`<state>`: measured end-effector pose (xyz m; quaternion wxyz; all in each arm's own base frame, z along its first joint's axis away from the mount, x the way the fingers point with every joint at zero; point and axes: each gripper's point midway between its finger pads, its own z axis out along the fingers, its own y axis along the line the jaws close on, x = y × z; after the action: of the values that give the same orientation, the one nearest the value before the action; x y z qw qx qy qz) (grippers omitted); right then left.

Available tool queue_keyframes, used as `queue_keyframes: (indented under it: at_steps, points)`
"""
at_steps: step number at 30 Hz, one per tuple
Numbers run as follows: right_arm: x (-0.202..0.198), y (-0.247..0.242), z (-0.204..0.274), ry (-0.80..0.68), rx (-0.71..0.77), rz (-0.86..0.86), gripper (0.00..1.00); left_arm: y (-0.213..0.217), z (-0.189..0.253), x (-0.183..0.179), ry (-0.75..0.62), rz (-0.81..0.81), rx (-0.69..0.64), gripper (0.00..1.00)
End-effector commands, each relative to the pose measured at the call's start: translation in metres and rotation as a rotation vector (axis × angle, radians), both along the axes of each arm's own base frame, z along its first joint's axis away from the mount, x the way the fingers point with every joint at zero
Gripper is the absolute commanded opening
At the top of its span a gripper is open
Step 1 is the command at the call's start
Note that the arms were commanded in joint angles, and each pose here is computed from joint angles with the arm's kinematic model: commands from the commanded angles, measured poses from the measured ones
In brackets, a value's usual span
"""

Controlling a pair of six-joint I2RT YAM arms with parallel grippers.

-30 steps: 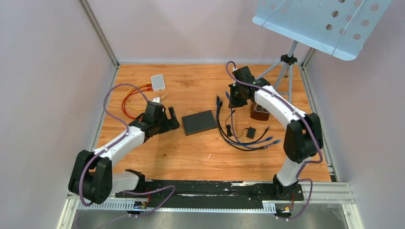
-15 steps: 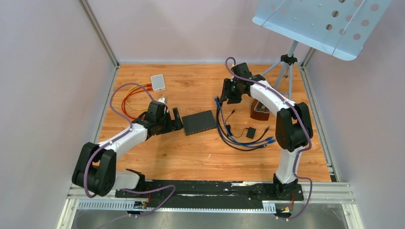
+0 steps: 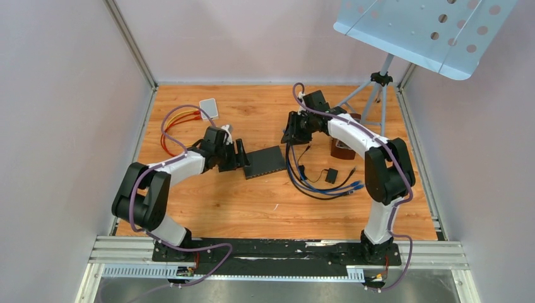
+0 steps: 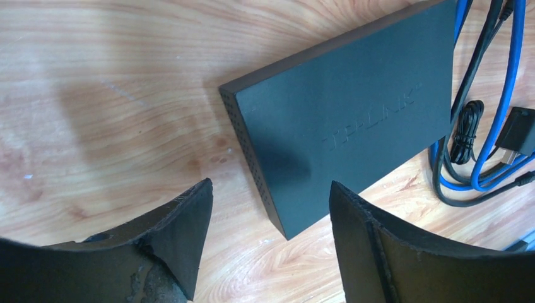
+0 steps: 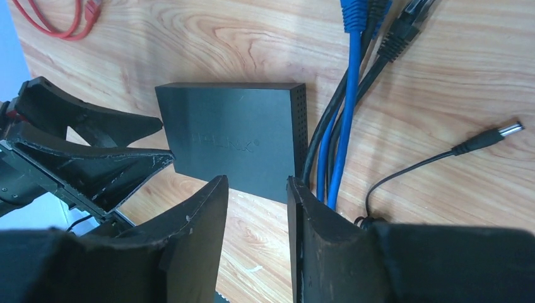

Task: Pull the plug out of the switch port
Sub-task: Move the switch port to the center of the board.

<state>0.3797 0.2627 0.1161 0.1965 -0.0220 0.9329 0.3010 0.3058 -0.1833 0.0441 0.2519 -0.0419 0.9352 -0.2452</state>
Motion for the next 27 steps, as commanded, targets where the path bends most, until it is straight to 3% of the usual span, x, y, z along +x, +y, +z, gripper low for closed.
queue_keyframes:
  at_steps: [1,11,19,23,27]
  points:
    - [0.006,0.006,-0.004,-0.007,0.012,-0.02,0.39,-0.017,0.011,0.018,-0.054,-0.078,-0.038,0.73]
    - [0.0,-0.027,-0.016,-0.04,-0.105,-0.114,0.38,-0.042,-0.005,0.038,-0.022,-0.21,-0.056,0.65]
    - [-0.012,-0.05,-0.001,-0.096,-0.129,-0.196,0.39,-0.097,-0.01,0.035,0.019,-0.304,-0.081,0.63]
    - [-0.017,-0.051,0.013,-0.124,-0.109,-0.195,0.41,-0.105,-0.011,0.031,0.033,-0.252,-0.104,0.66]
    - [-0.021,-0.051,0.024,-0.143,-0.087,-0.185,0.42,-0.08,-0.003,0.031,-0.008,-0.182,-0.012,0.77]
